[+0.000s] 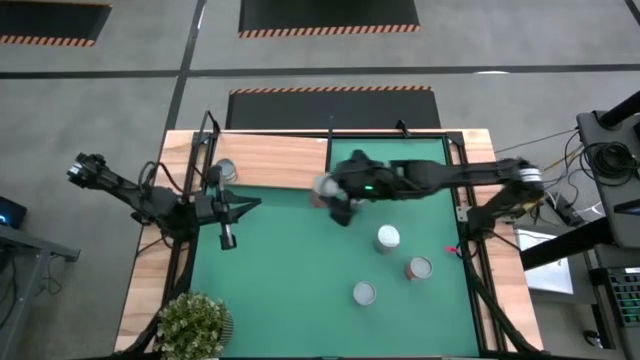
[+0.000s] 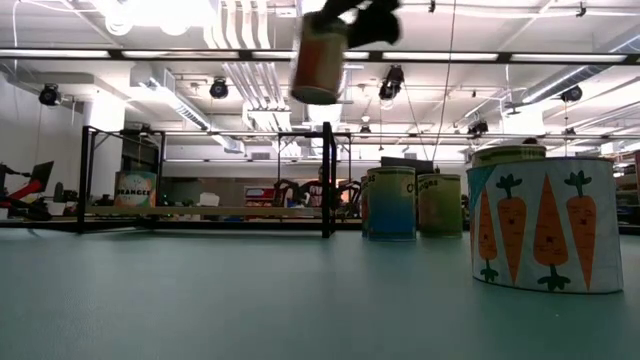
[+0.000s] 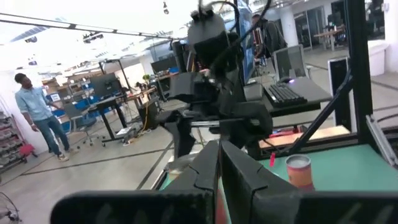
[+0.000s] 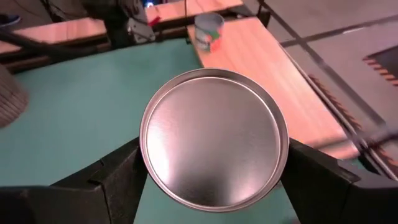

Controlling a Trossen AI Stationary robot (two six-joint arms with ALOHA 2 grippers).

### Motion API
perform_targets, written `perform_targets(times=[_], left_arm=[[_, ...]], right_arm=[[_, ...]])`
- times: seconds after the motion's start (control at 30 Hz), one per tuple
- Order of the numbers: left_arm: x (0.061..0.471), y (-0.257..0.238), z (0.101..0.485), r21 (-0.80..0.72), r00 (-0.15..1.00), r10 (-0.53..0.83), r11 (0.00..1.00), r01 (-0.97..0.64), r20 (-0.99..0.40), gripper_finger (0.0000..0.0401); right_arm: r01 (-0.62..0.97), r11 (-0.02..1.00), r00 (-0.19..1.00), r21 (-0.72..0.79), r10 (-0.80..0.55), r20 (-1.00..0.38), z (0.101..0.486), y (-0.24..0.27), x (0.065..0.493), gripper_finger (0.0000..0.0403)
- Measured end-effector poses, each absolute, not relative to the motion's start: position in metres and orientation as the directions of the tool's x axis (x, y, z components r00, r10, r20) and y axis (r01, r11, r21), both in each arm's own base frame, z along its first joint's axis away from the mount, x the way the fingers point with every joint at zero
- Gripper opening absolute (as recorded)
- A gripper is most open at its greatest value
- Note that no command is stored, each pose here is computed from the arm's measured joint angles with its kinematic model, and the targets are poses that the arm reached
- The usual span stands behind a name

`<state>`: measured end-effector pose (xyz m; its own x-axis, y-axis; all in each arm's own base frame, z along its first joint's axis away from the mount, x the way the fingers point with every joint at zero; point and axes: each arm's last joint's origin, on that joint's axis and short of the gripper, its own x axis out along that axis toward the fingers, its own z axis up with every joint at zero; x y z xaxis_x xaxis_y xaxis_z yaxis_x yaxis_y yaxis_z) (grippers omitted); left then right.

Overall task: Pick and place cans onto a shelf
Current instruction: Put the canned pineapple on the shelf

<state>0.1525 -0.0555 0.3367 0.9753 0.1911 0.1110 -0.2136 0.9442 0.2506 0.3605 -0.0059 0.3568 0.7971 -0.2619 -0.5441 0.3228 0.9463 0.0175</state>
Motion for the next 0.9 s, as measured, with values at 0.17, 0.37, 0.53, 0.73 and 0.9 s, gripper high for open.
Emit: perform_targets(times=[0.17,0.37,0.53,0.73,0.9], left_arm=[[0.145,-0.052,0.335,0.247,0.973,0.192,0.944,-0.219,0.127,0.0000],[0.139,-0.049,0.337,0.195,0.970,0.193,0.956,-0.219,0.145,0.0000],[0.139,-0.049,0.336,0.195,0.971,0.193,0.956,-0.218,0.141,0.0000],[0.139,-0.049,0.336,0.196,0.971,0.193,0.956,-0.219,0.143,0.0000],[0.138,-0.048,0.337,0.195,0.970,0.193,0.956,-0.219,0.146,0.0000]], right_arm=[[0.369,0.929,0.792,0.018,-0.305,-0.528,0.357,-0.023,0.407,0.0305],[0.390,0.920,0.771,0.025,-0.312,-0.556,0.339,-0.056,0.448,0.0305],[0.374,0.926,0.781,0.051,-0.285,-0.556,0.322,-0.085,0.475,0.0305],[0.361,0.932,0.776,0.009,-0.296,-0.557,0.295,-0.107,0.502,0.0305],[0.337,0.942,0.820,-0.012,-0.299,-0.489,0.275,-0.111,0.524,0.0305]])
